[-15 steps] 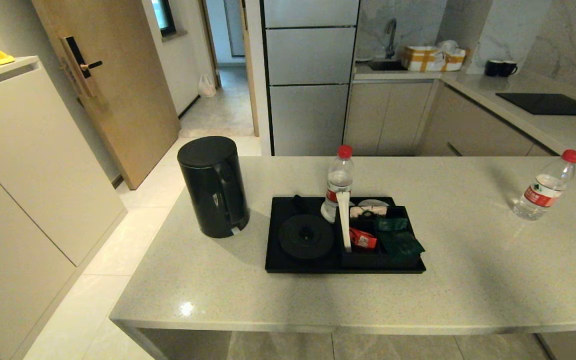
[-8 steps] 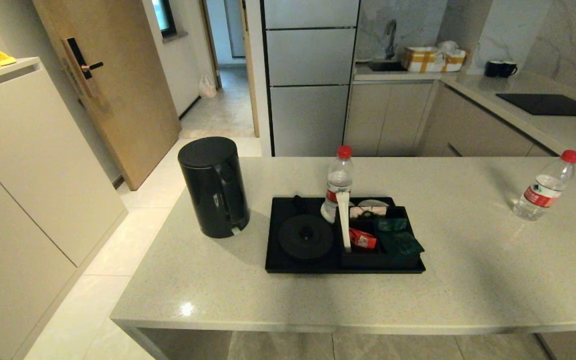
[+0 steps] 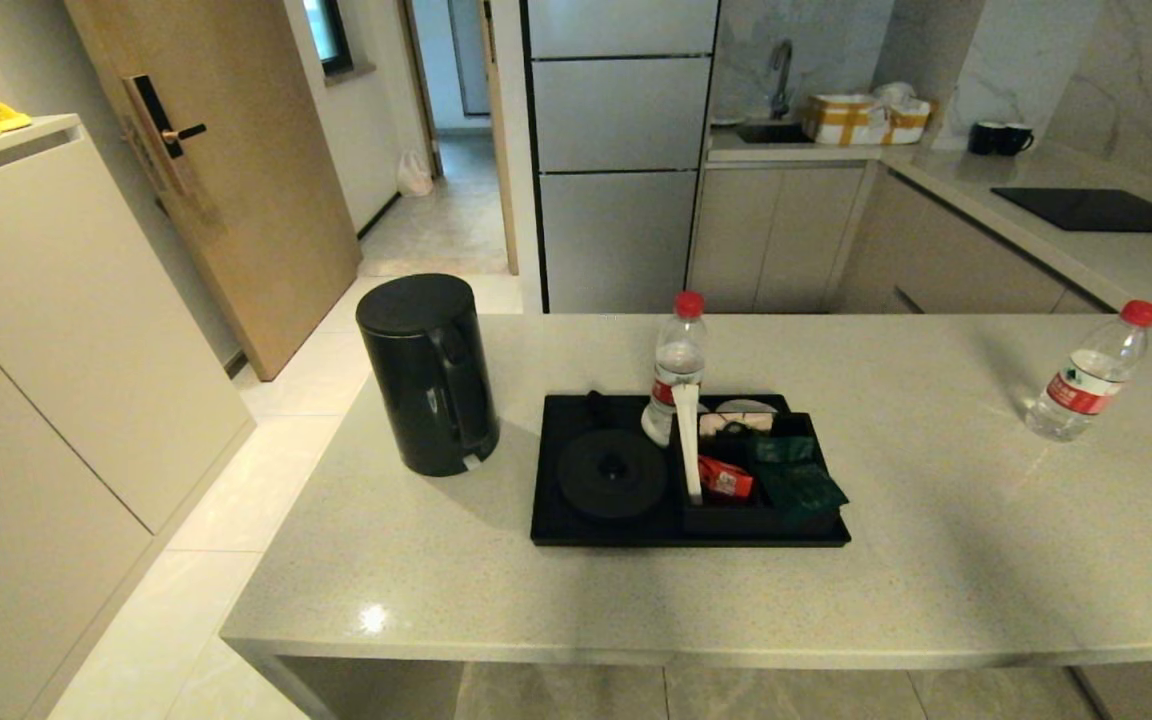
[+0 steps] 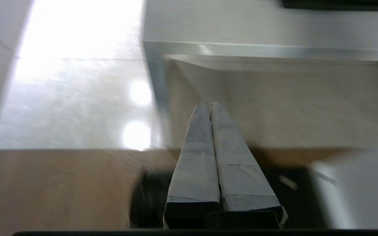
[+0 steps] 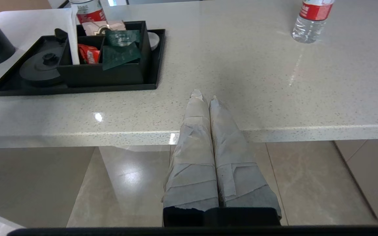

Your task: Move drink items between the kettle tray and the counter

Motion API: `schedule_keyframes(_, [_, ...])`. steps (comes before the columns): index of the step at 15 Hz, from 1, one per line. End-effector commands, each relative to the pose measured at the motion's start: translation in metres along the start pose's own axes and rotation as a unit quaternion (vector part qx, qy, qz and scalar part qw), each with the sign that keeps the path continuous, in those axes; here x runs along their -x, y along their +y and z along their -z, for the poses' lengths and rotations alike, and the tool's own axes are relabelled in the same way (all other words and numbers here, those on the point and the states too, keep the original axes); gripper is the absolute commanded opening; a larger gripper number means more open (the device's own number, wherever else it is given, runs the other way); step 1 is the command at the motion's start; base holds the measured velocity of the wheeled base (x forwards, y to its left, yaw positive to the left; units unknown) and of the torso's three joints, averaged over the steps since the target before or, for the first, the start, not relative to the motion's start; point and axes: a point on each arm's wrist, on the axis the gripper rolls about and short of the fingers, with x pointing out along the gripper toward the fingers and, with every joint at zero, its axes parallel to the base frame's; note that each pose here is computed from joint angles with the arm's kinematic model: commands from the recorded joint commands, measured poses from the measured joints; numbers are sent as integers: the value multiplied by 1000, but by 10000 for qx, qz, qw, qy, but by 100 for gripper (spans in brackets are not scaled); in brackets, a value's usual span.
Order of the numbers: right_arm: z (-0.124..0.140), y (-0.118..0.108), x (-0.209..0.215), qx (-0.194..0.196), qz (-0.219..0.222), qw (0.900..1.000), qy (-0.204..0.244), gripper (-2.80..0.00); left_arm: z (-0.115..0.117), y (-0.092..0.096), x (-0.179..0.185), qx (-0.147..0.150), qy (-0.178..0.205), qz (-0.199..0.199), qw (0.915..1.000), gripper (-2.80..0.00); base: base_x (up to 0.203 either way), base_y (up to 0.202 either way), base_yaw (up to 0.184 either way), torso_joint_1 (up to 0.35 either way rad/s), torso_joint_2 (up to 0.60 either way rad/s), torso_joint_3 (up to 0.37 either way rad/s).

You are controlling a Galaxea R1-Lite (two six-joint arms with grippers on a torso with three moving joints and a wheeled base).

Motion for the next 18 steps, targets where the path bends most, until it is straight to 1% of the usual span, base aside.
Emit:
schedule_keyframes(1, [0,0,0,0,-1,10000,-8,-280,22,5,-46,-216,-794,-140,9965,-280,0,0,0,0,0,0])
schedule_keyframes(2, [0,0,0,0,-1,10000,-8,-280,23,7,-61,-348,-1329,-209,9903,-280,0,0,0,0,0,0])
schedule_keyframes(3, [0,0,0,0,-1,10000,0,-280,30,8,-76,-505,-1592,-268,9856,-280,0,0,0,0,0,0])
schedule_keyframes(4, [0,0,0,0,-1,10000,-4,-280,43,10,-89,-624,-1625,-304,9843,-280,0,0,0,0,0,0])
schedule_keyframes(5, [0,0,0,0,-1,10000,-8,-280,53,11,-97,-625,-1513,-327,9860,-280,0,0,0,0,0,0])
schedule_keyframes(6, [0,0,0,0,-1,10000,-8,-280,55,12,-100,-615,-1534,-355,9856,-280,0,0,0,0,0,0])
schedule_keyframes(7, [0,0,0,0,-1,10000,0,-280,53,11,-98,-467,-1669,-364,9842,-280,0,0,0,0,0,0])
schedule_keyframes(8, [0,0,0,0,-1,10000,0,-280,52,11,-98,-382,-1732,-368,9835,-280,0,0,0,0,0,0])
schedule_keyframes(12, [0,0,0,0,-1,10000,-1,-280,52,11,-98,-375,-1738,-367,9834,-280,0,0,0,0,0,0])
schedule_keyframes(13, [0,0,0,23,-8,10000,0,-280,52,11,-98,-375,-1738,-367,9834,-280,0,0,0,0,0,0])
schedule_keyframes(14, [0,0,0,128,-24,9999,21,-280,51,11,-98,-375,-1745,-367,9833,-280,0,0,0,0,0,0])
schedule_keyframes(18, [0,0,0,177,-16,9998,36,-280,51,11,-98,-375,-1745,-367,9833,-280,0,0,0,0,0,0])
